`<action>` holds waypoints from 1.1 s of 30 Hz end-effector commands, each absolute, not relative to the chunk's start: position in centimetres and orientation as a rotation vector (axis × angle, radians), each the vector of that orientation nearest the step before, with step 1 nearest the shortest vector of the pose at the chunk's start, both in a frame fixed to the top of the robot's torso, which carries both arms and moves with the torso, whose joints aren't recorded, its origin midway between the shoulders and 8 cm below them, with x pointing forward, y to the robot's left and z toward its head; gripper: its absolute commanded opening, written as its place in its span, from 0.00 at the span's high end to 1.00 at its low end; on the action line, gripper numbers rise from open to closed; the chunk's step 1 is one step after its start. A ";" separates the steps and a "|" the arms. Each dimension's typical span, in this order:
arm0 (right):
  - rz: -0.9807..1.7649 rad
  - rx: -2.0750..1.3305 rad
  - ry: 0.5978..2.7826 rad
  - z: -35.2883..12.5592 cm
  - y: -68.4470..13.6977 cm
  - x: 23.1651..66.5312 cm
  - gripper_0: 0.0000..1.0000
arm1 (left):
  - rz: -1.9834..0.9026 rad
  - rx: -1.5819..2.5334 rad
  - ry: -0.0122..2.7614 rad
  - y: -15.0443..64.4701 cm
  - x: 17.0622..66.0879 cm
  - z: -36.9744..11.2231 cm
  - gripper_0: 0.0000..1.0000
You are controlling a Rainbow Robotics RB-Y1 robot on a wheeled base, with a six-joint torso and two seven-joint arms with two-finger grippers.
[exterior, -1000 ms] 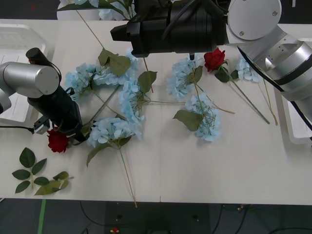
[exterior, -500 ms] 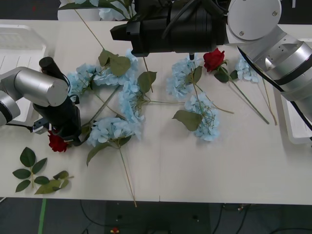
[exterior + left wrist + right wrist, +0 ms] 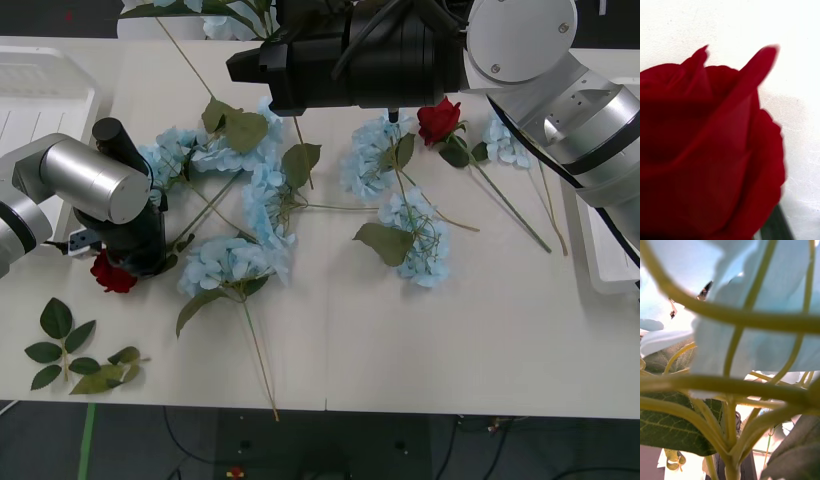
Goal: Place the red flowers into the right box and the blue flowers into the left box. If a person shows an open palm, hand one flower to the person first, then continue sorting.
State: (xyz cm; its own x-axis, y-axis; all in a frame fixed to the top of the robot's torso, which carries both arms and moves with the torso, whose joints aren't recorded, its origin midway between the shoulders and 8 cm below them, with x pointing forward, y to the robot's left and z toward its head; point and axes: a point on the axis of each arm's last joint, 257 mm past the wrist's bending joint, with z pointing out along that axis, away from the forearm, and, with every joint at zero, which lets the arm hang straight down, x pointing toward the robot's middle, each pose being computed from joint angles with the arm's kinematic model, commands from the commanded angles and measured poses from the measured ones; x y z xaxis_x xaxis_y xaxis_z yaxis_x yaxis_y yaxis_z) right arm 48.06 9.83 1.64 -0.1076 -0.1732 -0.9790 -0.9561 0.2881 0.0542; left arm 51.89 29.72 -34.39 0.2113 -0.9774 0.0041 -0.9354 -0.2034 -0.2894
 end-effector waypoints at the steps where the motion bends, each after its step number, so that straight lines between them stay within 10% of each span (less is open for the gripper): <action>1: 0.971 -1.095 1.477 4.6 11.6 47.1 1.00 | -0.154 -2.305 1.904 28.8 47.2 -40.1 1.00; 13: 0.966 -1.096 1.477 4.6 11.6 47.2 1.00 | -0.166 -2.271 1.891 31.0 48.1 -37.7 1.00; 33: 0.965 -1.087 1.472 4.8 11.6 47.3 1.00 | -0.247 -1.259 2.140 41.7 53.6 -13.6 1.00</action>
